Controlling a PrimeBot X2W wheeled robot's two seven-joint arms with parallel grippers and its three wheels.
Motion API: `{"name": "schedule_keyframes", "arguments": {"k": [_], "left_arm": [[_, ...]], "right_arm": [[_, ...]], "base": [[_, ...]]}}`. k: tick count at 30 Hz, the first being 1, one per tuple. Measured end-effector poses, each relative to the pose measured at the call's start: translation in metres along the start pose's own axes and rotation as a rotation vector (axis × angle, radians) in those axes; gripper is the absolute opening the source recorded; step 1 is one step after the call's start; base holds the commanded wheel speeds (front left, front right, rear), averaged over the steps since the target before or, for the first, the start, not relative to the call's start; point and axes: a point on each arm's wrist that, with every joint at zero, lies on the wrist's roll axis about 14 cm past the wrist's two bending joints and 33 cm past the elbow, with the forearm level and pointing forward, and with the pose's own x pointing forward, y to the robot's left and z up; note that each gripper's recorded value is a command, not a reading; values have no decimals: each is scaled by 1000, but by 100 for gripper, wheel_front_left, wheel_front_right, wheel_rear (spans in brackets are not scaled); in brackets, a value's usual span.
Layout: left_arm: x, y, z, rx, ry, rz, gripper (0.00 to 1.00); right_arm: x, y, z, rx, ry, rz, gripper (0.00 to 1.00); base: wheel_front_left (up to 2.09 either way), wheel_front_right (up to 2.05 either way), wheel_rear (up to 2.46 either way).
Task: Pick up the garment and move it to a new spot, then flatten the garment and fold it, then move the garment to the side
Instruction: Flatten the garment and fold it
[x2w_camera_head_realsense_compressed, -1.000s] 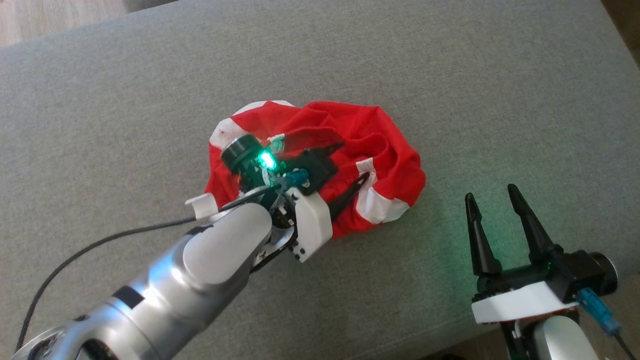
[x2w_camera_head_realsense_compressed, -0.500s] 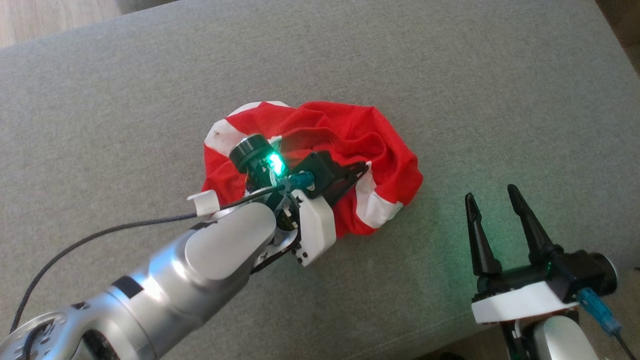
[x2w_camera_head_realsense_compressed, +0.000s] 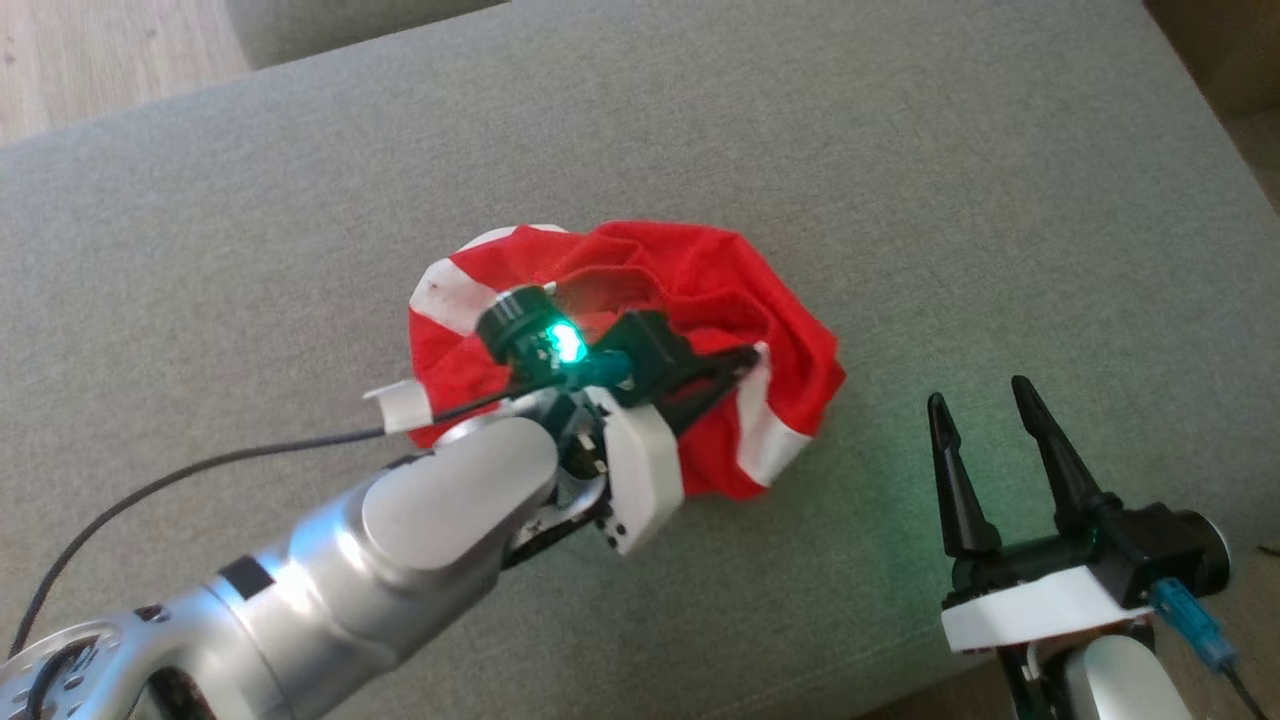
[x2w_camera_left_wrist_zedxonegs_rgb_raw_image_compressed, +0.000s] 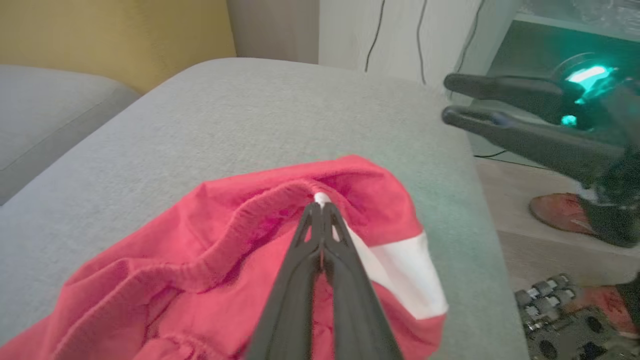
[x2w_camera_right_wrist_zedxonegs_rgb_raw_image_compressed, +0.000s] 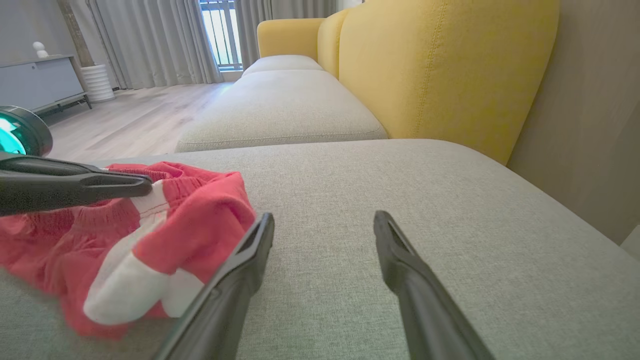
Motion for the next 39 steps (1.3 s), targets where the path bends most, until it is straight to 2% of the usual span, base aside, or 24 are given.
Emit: {"name": "schedule_keyframes", "arguments": {"k": [6, 13, 14, 15, 29, 36, 37, 38, 39], "left_arm": [[-1, -25, 11, 3, 12, -74, 0], [-6, -50, -11, -31, 40, -112, 0], [-7, -51, -14, -41, 44, -106, 35], [-8, -53, -19, -53, 64, -106, 100], [-7, -45, -35, -60, 116, -71, 100], [2, -56, -32, -60, 119, -105, 100], [3, -57, -34, -61, 126, -110, 90], [3, -58, -35, -62, 130, -115, 47], [4, -58, -35, -63, 133, -118, 29]], "right_arm": [[-2, -3, 2, -1, -7, -8, 100], [2, -3, 1, -4, -4, -6, 100], [3, -2, 1, -3, -4, -4, 100], [4, 0, 0, -2, -2, 3, 100], [7, 7, -2, -1, 6, 25, 100], [2, 0, -2, 0, 6, 2, 100], [1, 0, -2, 0, 8, -1, 100], [1, -1, -3, 0, 9, -3, 100], [1, -2, -3, 5, 11, -6, 100]], "base": [[0, 0, 0], [0, 0, 0], [0, 0, 0], [0, 0, 0], [0, 0, 0], [0, 0, 0], [0, 0, 0], [0, 0, 0], [0, 0, 0]]}}
